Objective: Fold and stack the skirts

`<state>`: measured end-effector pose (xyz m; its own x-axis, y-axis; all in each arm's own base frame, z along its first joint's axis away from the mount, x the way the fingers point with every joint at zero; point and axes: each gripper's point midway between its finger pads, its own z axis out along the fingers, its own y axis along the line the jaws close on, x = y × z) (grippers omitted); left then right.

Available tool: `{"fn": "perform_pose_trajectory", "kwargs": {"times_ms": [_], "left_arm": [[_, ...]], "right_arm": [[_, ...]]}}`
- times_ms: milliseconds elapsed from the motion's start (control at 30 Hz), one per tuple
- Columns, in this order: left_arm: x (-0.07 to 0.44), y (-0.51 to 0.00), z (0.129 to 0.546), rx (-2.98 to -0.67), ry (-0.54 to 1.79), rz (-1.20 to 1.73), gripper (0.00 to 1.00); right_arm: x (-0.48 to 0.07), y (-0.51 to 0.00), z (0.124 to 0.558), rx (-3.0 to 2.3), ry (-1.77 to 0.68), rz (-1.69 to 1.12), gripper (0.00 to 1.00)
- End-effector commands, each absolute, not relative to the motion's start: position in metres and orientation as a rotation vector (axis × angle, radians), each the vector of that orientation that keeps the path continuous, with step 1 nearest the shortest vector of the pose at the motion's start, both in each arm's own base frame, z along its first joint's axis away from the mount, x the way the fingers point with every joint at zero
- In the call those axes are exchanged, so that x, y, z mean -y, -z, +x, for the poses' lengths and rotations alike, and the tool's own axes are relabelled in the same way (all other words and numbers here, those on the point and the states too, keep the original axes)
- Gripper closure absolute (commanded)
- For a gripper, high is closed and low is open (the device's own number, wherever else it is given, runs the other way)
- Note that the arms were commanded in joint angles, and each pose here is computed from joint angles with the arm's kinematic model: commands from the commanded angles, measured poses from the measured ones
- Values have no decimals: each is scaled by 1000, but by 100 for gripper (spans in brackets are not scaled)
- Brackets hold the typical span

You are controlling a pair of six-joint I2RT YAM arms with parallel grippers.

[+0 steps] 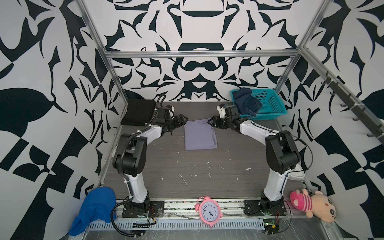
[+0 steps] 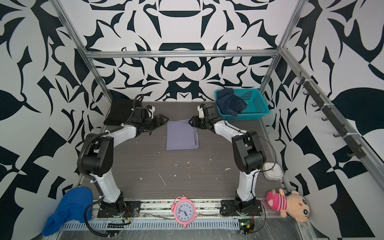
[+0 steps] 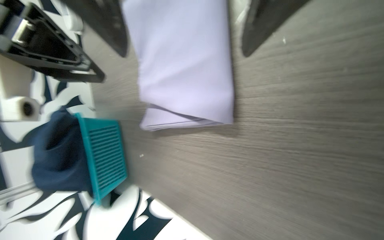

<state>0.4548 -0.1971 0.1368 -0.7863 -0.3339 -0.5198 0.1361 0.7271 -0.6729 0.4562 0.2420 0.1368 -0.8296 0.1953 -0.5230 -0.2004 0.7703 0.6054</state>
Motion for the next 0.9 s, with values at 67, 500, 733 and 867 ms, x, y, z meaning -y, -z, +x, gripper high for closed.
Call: {"fn": "perform_pose_trajectory", "kwargs": {"times_ms": [67, 500, 733, 867], "left_arm": [[184, -103, 413, -2396, 913, -213, 0], [217, -35, 376, -2540, 968, -159, 8], [233, -13, 377, -2549, 1038, -170, 20], [236, -4, 381, -2561, 1046, -199, 41]], "right_arm": [[-221, -113, 432, -2466, -827, 33, 31], [-229, -56, 409, -2605, -932, -24, 28], [-233, -38, 404, -2632, -962, -22, 41], [-236, -32, 405, -2625, -997, -1, 46]]}}
